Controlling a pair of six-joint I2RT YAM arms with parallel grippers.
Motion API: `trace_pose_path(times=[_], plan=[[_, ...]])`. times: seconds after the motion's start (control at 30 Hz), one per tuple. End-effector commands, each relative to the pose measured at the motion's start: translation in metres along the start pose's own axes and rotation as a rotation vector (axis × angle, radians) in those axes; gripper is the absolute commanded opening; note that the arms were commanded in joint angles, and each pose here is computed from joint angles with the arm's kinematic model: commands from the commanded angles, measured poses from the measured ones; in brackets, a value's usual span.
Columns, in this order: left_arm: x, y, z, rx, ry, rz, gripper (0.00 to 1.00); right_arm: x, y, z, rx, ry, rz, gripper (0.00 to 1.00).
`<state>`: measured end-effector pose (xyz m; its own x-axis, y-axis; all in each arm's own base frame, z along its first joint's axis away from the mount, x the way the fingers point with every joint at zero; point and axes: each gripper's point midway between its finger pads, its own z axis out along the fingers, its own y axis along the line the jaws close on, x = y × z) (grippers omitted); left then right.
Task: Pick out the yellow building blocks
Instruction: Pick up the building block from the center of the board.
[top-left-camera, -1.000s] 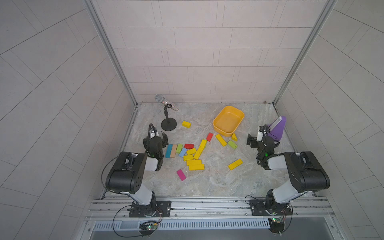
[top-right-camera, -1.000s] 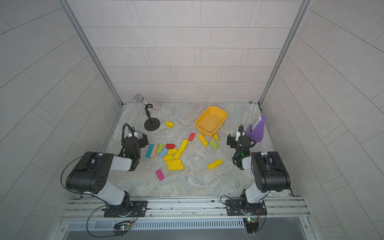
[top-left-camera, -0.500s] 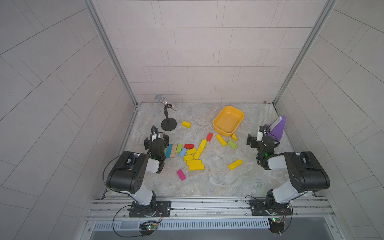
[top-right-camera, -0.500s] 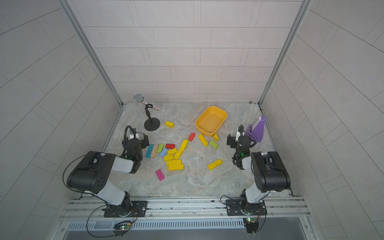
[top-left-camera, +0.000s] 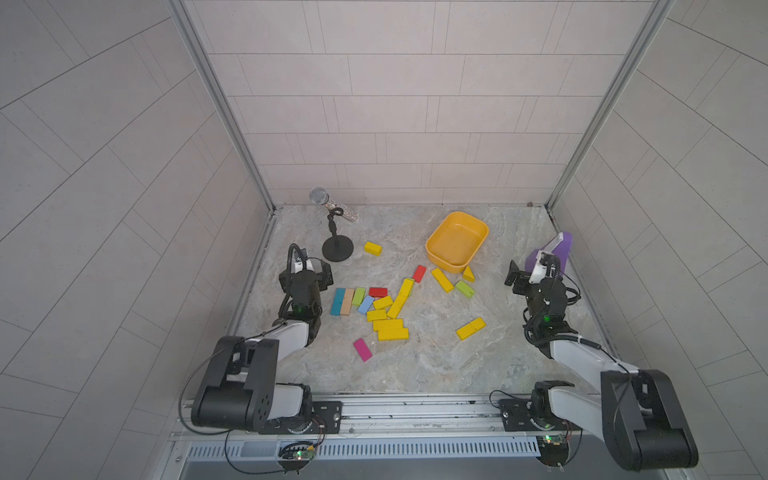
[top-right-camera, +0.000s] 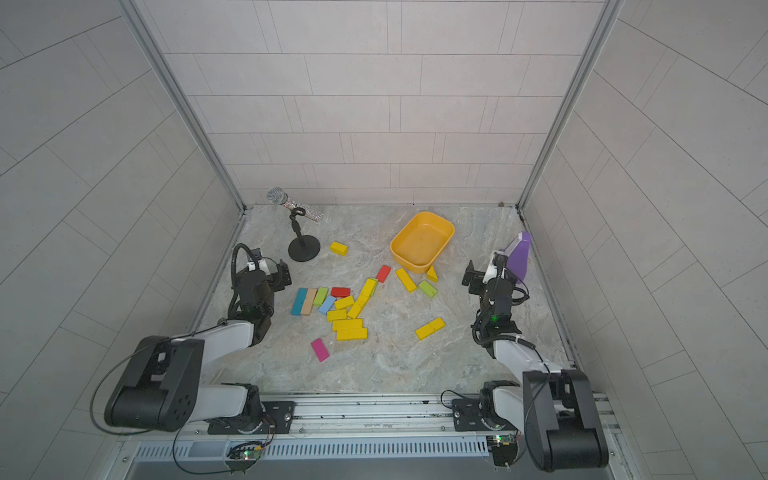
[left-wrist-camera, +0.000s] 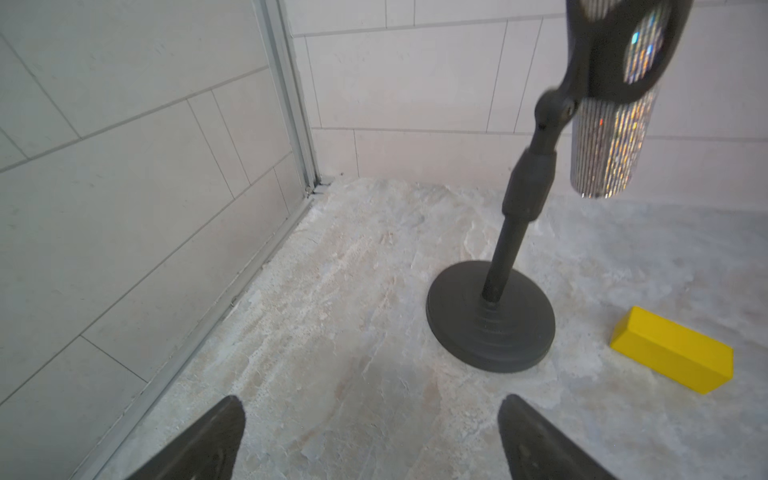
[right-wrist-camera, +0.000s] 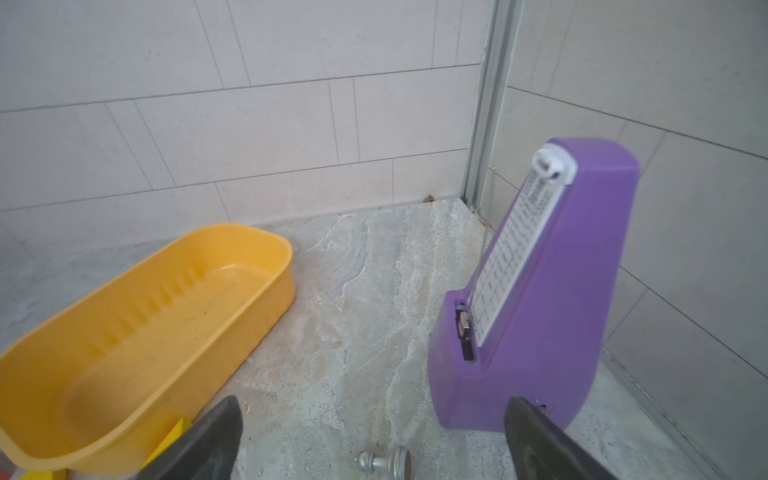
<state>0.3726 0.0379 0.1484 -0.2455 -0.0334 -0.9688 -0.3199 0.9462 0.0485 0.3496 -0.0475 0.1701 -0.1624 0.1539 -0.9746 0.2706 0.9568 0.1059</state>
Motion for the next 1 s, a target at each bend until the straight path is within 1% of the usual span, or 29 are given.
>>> trace_pose_path(times=[0.0, 0.07, 0.17, 0.2, 0.27, 0.3, 0.37, 0.43, 0.5, 0.57, 0.73, 0.83, 0.97], plan=[[0.0, 0.006, -0.011, -0.014, 0.08, -0.06, 1.0, 0.023, -0.019, -0.008, 0.112, 0.161, 0.116, 0.99], [0.006, -0.01, -0.019, 0.088, 0.157, -0.028, 1.0, 0.027, -0.016, -0.011, 0.096, 0.195, 0.181, 1.0], [0.014, -0.026, -0.031, 0.192, 0.245, -0.061, 1.0, 0.032, -0.011, -0.012, 0.085, 0.235, 0.278, 0.99], [0.015, -0.033, -0.035, 0.232, 0.254, -0.08, 1.0, 0.036, -0.01, -0.012, 0.09, 0.265, 0.297, 0.95], [0.011, -0.045, -0.043, 0.292, 0.258, -0.143, 1.0, 0.047, -0.008, -0.012, 0.114, 0.376, 0.297, 0.91], [0.01, -0.053, -0.047, 0.322, 0.26, -0.155, 1.0, 0.051, -0.006, -0.012, 0.112, 0.42, 0.294, 0.89], [0.009, -0.074, -0.056, 0.377, 0.278, -0.14, 1.0, 0.059, 0.0, -0.011, 0.105, 0.509, 0.302, 0.86], [0.012, -0.097, -0.067, 0.439, 0.313, -0.092, 1.0, 0.069, 0.006, -0.012, 0.096, 0.582, 0.317, 0.85], [0.018, -0.122, -0.08, 0.503, 0.36, -0.028, 1.0, 0.067, 0.01, -0.01, 0.105, 0.629, 0.352, 0.84], [0.027, -0.148, -0.093, 0.568, 0.423, 0.03, 1.0, 0.072, 0.017, -0.01, 0.092, 0.693, 0.364, 0.84], [0.047, -0.199, -0.122, 0.687, 0.582, 0.203, 1.0, 0.08, 0.022, -0.013, 0.105, 0.799, 0.372, 0.82], [0.055, -0.22, -0.132, 0.717, 0.674, 0.325, 0.98, 0.081, 0.024, -0.012, 0.098, 0.836, 0.349, 0.81], [0.066, -0.239, -0.131, 0.708, 0.797, 0.453, 0.93, 0.08, 0.022, -0.012, 0.108, 0.852, 0.325, 0.81]])
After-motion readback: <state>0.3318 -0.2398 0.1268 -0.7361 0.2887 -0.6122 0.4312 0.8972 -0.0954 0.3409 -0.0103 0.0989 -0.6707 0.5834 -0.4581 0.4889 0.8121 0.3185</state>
